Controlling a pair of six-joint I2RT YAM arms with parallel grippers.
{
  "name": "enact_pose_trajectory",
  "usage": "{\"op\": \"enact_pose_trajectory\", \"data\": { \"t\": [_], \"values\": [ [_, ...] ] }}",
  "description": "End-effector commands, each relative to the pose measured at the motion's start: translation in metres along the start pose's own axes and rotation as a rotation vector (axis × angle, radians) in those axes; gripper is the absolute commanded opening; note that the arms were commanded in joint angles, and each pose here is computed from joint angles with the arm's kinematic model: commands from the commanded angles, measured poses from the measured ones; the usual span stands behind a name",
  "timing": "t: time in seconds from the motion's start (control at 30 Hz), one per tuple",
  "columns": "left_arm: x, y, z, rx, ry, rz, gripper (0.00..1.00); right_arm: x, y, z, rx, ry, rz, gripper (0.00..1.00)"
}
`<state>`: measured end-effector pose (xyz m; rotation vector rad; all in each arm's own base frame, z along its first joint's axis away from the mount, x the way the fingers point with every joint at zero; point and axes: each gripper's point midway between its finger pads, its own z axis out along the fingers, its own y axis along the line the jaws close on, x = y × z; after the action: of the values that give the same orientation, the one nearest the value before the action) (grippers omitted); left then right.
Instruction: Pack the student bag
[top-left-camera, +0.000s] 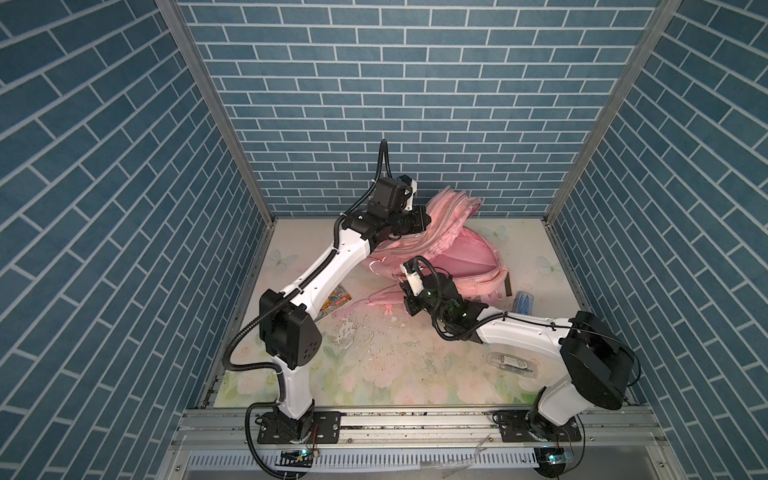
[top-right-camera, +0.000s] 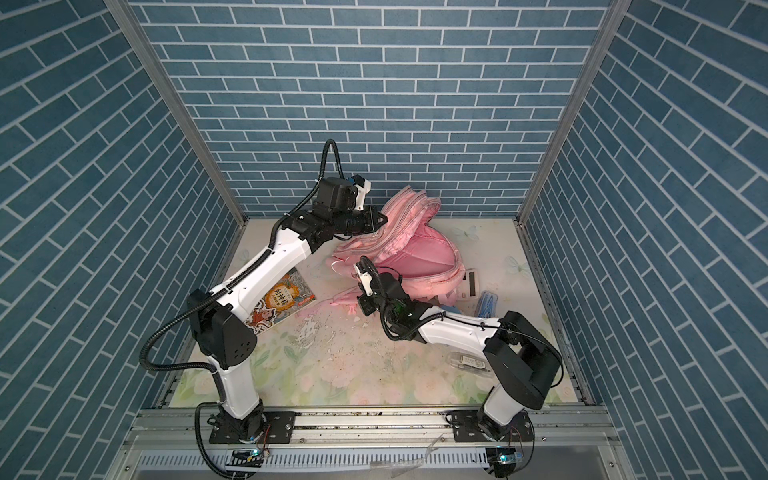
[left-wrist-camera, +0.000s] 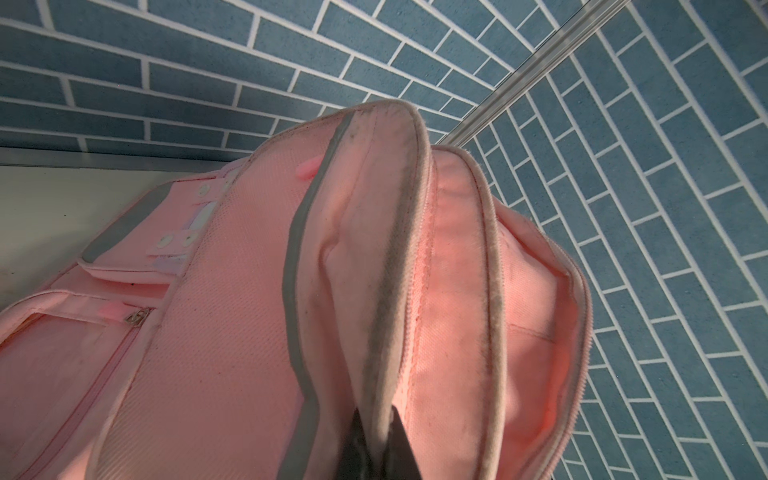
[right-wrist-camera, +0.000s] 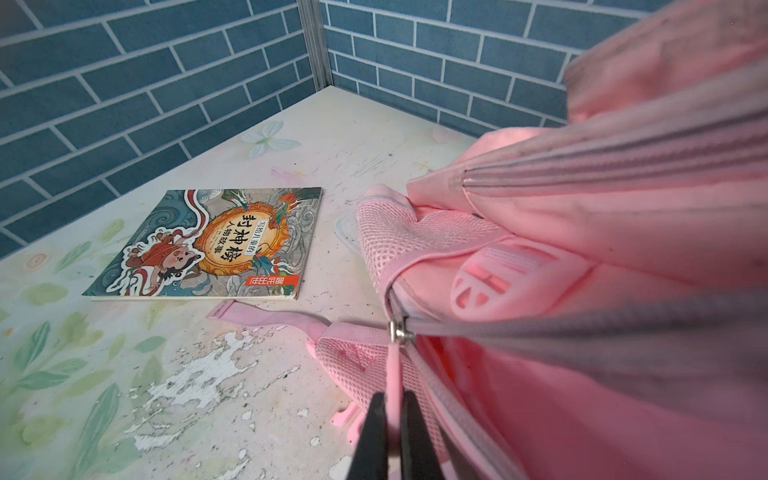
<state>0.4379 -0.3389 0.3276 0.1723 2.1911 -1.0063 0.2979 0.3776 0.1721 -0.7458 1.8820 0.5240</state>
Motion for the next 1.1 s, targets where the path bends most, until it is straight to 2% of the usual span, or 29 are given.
{"op": "enact_pose_trajectory", "data": {
  "t": [0.0, 0.33, 0.5, 0.6, 0.73, 0.9, 1.07],
  "values": [
    [-0.062, -0.069, -0.042, 0.200, -0.213, 0.093, 0.00, -0.018, 0.013, 0.005, -0.042, -0.053, 0.005, 0.00],
    [-0.070, -0.080, -0.048, 0.229, -0.224, 0.102, 0.00, -0.014, 0.009, 0.034, 0.009, 0.002, 0.064, 0.00],
    [-0.062, -0.069, -0.044, 0.155, -0.192, 0.239, 0.00, -0.021, 0.006, 0.034, 0.037, 0.007, 0.119, 0.01],
    [-0.062, -0.051, -0.046, 0.037, -0.198, 0.364, 0.00, -0.034, 0.006, 0.020, 0.020, -0.022, 0.145, 0.21],
    [-0.058, -0.029, -0.044, -0.072, -0.167, 0.522, 0.00, -0.060, 0.017, -0.001, -0.056, -0.060, 0.178, 0.36],
    [-0.052, -0.007, -0.036, -0.132, -0.113, 0.645, 0.00, -0.069, 0.017, -0.035, -0.080, -0.031, 0.187, 0.41],
    [-0.051, -0.007, -0.033, -0.118, -0.099, 0.804, 0.00, -0.072, -0.003, -0.080, -0.013, -0.079, 0.215, 0.43]
  ]
}}
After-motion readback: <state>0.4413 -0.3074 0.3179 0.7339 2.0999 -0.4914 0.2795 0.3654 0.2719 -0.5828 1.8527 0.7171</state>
